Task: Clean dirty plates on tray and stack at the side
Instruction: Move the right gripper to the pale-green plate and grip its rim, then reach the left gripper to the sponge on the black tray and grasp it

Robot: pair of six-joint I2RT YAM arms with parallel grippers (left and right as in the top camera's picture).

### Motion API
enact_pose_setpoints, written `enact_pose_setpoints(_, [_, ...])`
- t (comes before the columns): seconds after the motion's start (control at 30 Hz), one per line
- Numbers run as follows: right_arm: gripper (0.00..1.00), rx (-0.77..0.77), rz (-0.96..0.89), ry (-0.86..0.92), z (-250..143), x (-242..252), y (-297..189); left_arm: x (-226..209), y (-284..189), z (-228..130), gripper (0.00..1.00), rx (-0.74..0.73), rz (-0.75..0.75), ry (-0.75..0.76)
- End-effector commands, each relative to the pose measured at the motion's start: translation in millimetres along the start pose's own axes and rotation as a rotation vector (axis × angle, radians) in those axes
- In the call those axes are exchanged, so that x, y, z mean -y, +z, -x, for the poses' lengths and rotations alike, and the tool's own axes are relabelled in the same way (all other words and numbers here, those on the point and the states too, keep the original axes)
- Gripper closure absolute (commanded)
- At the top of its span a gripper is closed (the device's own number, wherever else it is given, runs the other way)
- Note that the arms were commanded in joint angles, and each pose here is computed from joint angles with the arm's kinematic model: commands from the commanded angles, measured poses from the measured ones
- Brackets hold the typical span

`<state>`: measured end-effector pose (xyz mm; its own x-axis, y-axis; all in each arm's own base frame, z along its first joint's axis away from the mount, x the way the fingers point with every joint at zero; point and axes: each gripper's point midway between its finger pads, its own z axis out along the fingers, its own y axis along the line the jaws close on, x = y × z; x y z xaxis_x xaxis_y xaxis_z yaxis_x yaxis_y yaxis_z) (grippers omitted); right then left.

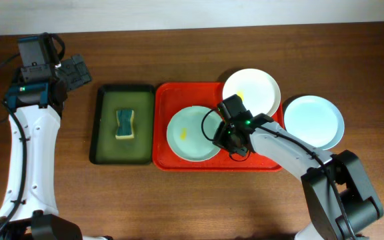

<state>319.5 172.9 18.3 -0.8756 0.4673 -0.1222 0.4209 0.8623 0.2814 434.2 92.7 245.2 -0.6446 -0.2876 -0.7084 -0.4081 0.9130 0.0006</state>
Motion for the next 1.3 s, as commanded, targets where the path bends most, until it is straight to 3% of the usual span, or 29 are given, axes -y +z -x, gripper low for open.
enact_pose_setpoints(0.0, [0.96,0.101,-0.043,-0.046,19,4,0,-3,0,1,0.01,0.004,0.012,-0.008])
enact_pose_setpoints(0.13, [0.96,0.099,-0.051,-0.237,20,4,0,-3,0,0,0.01,0.002,0.012,-0.007])
enact_pose_setpoints(0.27, [0.94,0.100,-0.051,-0.316,20,3,0,-3,0,0,0.01,0.002,0.012,-0.007])
enact_pose_setpoints(0.33, [0.70,0.071,-0.040,-0.316,15,3,0,-3,0,0,0.00,0.002,0.012,-0.007])
enact_pose_setpoints(0.4, [0.64,0.094,-0.020,-0.316,20,-3,0,-3,0,0,0.01,0.002,0.012,-0.007])
enact_pose_setpoints(0.47, [0.65,0.133,-0.020,-0.363,28,-6,-1,-3,0,0,0.01,0.002,0.012,-0.007])
enact_pose_setpoints(0.57, [0.81,0.138,-0.026,-0.362,30,-4,-1,-3,0,0,0.00,0.002,0.012,-0.007])
enact_pose_setpoints(0.83, [0.80,0.117,-0.057,-0.360,27,3,9,-3,0,0,0.01,0.002,0.012,-0.007])
enact_pose_setpoints(0.9, [0.96,0.119,-0.067,-0.360,28,5,9,-3,0,0,0.01,0.002,0.012,-0.007])
enact_pose_setpoints(1.27, [0.96,0.086,-0.102,-0.327,33,22,0,-3,0,0,0.01,0.002,0.012,-0.007])
